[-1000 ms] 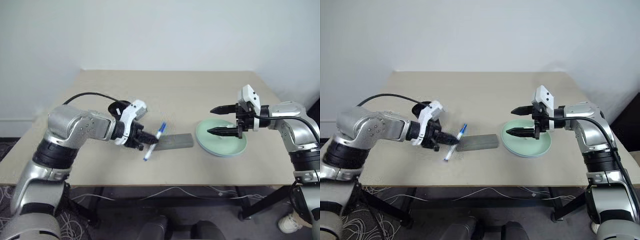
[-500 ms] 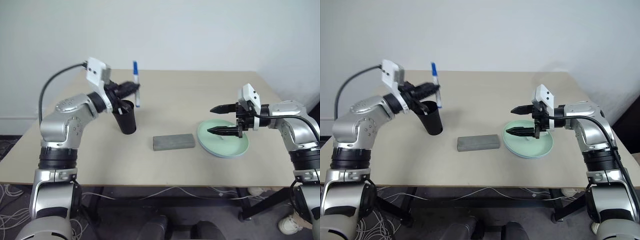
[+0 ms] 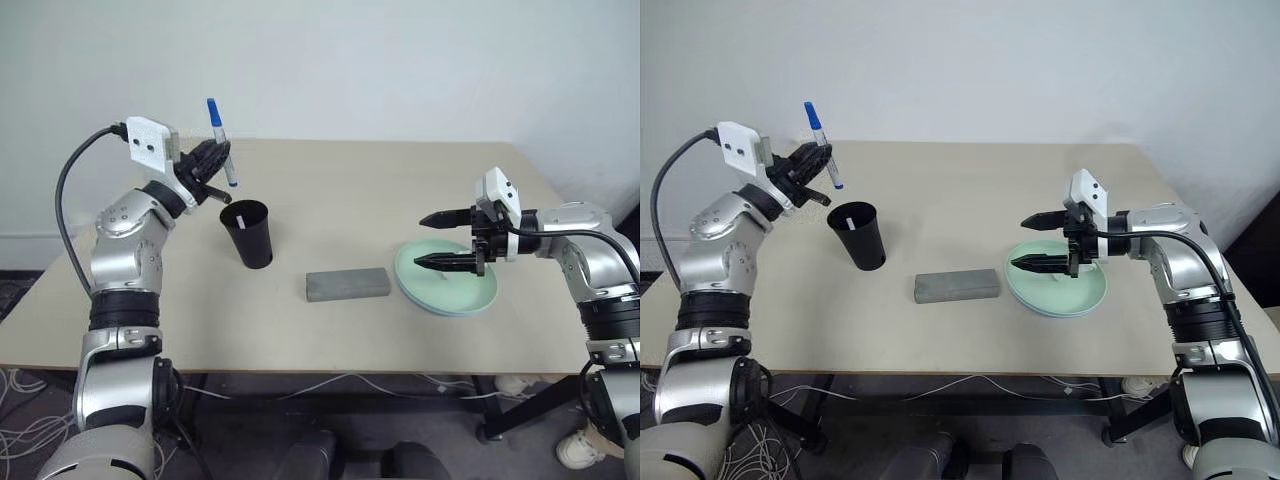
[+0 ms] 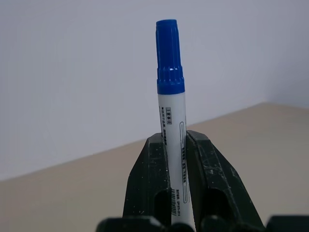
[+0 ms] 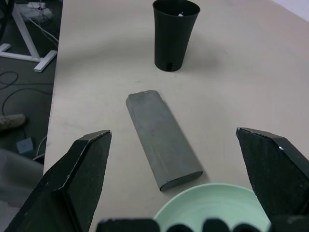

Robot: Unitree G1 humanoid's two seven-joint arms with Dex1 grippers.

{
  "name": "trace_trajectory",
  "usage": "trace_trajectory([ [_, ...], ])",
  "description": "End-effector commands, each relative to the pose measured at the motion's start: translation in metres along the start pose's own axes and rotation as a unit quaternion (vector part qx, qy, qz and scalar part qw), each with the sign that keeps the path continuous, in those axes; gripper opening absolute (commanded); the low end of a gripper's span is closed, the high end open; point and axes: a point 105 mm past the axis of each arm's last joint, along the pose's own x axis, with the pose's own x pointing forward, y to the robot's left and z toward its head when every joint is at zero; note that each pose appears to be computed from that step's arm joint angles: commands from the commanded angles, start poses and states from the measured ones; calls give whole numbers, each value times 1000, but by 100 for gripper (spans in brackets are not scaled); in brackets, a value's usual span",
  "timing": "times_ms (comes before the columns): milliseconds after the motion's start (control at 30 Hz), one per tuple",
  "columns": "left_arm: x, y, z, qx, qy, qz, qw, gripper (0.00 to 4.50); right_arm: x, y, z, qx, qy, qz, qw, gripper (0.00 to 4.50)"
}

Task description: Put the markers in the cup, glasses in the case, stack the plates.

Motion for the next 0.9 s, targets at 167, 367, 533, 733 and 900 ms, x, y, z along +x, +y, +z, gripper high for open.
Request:
trace_trajectory([
  [167, 6, 7, 9, -21, -15, 5, 1000, 9, -2, 0, 15, -22, -17, -1, 1000, 450],
  [367, 6, 5, 5, -24, -13, 3, 1000, 9, -4, 0, 14, -21, -16, -4, 1000, 450],
  [533, 3, -2, -3, -28, -7, -12, 1000, 9, -4, -1, 13, -18, -15, -7, 1000, 450],
  [733, -3, -13, -17, -35, 6, -29, 999, 9, -4, -2, 14, -20, -16, -12, 1000, 450],
  [900, -6, -14, -18, -32, 9, -26, 999, 173, -6, -3, 13, -19, -15, -15, 1000, 450],
])
